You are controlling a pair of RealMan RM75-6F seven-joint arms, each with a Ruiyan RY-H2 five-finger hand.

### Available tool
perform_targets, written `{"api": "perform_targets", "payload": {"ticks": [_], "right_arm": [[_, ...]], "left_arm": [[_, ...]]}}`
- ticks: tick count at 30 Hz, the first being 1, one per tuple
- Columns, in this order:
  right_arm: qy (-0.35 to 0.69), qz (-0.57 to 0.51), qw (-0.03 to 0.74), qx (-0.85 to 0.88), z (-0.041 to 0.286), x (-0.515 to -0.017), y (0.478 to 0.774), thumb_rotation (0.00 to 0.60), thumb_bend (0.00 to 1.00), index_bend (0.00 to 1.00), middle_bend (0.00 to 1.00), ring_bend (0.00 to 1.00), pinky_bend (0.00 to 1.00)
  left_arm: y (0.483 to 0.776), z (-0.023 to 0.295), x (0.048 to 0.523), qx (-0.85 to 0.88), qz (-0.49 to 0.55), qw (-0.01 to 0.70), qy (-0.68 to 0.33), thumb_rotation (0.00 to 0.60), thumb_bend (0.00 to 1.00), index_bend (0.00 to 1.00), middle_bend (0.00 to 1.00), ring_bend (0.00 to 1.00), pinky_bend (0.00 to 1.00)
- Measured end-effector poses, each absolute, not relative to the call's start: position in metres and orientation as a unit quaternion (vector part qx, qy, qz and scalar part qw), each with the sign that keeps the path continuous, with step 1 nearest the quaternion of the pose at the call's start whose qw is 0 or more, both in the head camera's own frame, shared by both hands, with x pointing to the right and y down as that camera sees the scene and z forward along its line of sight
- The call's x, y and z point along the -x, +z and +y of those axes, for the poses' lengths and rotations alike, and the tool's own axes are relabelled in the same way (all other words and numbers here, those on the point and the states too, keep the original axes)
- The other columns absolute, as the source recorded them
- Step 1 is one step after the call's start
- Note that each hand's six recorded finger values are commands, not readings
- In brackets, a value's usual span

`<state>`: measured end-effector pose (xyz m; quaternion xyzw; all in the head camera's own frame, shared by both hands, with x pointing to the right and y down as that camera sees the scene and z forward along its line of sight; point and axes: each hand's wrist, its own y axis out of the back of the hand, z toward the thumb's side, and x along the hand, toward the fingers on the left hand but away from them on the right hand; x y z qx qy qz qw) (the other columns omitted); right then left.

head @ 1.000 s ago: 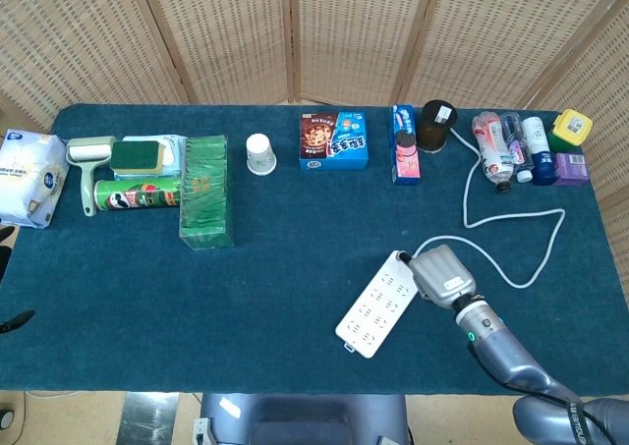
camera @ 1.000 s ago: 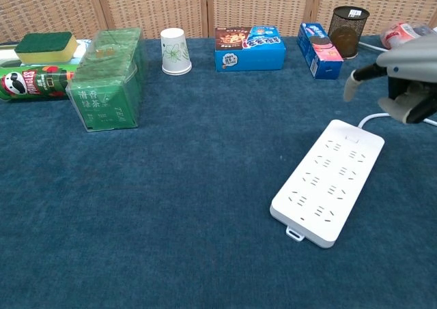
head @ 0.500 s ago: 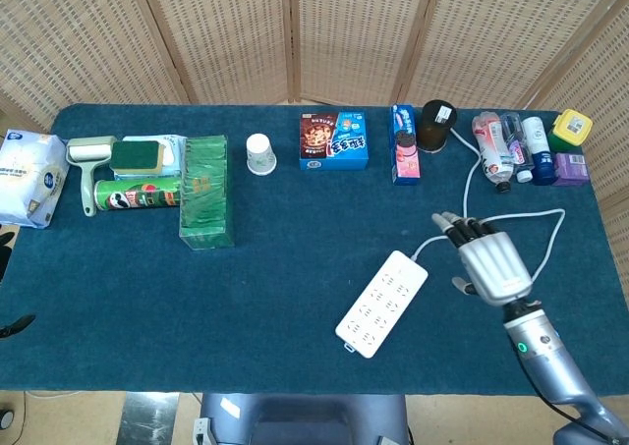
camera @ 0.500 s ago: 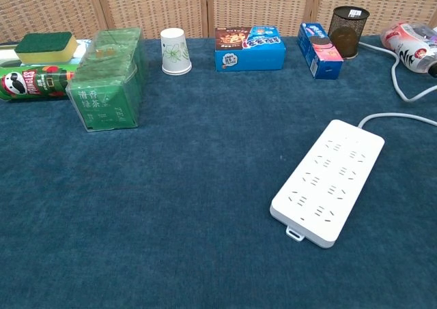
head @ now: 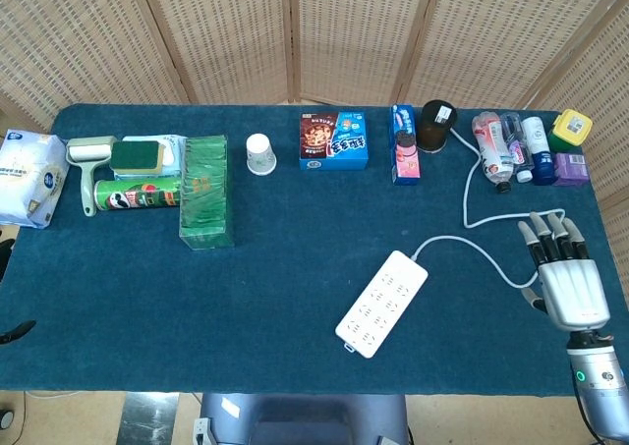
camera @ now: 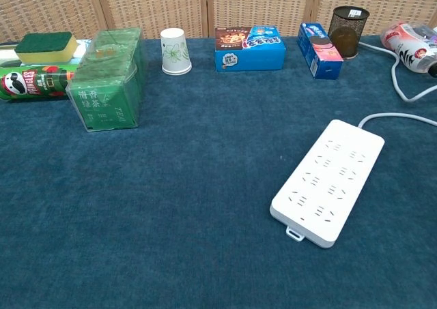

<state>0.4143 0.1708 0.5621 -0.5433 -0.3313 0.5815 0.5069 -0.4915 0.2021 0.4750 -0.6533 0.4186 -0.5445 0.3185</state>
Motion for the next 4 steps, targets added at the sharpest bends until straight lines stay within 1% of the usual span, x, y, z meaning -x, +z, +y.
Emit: {"api": "perform_targets", "payload": {"ticks": [4], "right_arm": [[0.594,-0.332,0.505,0.531,0.1703,-0.4183,0.5592,0.600,0.00,0.09,0.02,0.00,0.00]], "left_arm": [[0.4765,0.2039,0.4925,0.652,0.418,0.320,-0.546,0.600,0.12,0.00,0.00,0.00,0.00]]}}
